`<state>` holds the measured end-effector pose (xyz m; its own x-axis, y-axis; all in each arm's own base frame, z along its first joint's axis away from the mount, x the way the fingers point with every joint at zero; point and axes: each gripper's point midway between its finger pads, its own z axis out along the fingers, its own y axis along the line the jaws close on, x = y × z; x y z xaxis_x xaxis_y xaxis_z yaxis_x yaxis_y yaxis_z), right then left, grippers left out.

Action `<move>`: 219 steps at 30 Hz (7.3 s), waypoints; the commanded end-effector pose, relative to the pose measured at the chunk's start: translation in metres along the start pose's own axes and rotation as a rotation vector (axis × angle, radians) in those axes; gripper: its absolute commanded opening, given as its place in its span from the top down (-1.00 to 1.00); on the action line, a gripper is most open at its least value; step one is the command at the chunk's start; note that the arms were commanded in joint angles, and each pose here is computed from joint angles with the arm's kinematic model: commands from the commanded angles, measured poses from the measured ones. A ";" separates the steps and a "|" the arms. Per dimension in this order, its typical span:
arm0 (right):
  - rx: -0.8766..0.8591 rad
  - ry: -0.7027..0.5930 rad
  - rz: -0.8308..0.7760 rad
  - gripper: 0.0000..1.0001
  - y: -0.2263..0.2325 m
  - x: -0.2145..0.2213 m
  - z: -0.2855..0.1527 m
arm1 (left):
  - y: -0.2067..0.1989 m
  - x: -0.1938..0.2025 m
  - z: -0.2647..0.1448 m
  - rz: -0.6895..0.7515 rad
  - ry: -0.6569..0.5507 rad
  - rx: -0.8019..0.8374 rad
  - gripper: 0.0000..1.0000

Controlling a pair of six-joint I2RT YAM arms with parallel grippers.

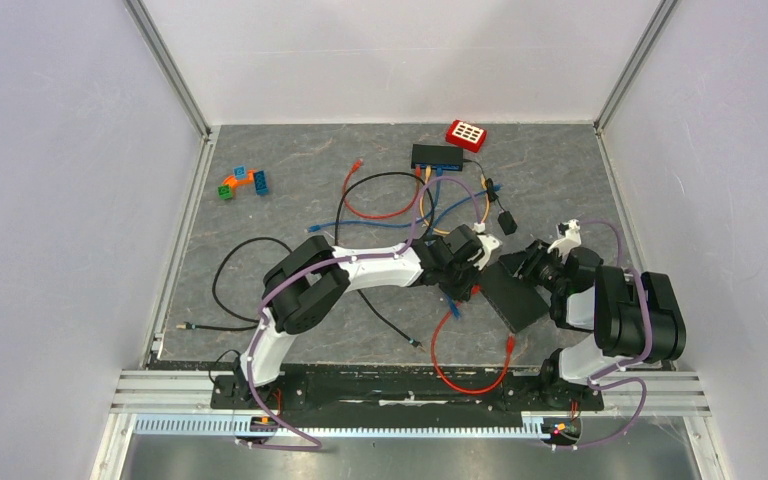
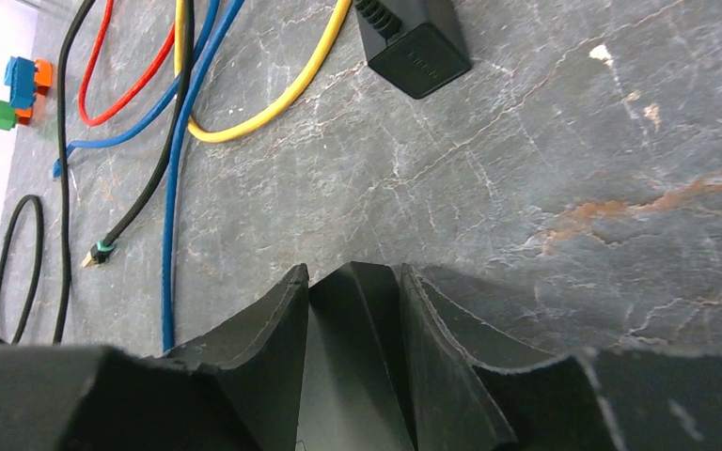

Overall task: Insert the plug into the switch port
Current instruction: Insert the connector into the switch port, then pick up the connector from the center of the board.

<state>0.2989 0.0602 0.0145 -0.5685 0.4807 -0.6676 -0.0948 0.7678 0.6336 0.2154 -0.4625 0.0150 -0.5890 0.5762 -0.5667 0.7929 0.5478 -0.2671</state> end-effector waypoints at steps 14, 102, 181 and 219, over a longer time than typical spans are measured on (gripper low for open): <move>-0.040 0.602 0.435 0.22 0.038 0.157 -0.063 | -0.036 -0.153 0.033 0.189 -0.662 0.201 0.95; 0.135 0.222 -0.411 -0.34 0.085 -0.043 -0.008 | 0.247 0.069 -0.265 -0.844 -0.402 -0.854 -0.05; 0.170 -0.230 0.075 -0.15 0.096 -0.108 0.026 | 0.102 0.053 -0.065 -0.390 0.010 -0.441 0.96; 0.437 -0.103 0.219 0.01 0.039 -0.081 0.189 | 0.085 0.058 -0.063 -0.433 -0.053 -0.325 0.95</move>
<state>0.4881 0.1283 0.0300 -0.4529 0.6624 -0.5967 0.3481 0.7476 0.5657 0.2568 -0.3545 0.0183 -0.8014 0.2208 -0.5559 0.4026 0.8864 -0.2283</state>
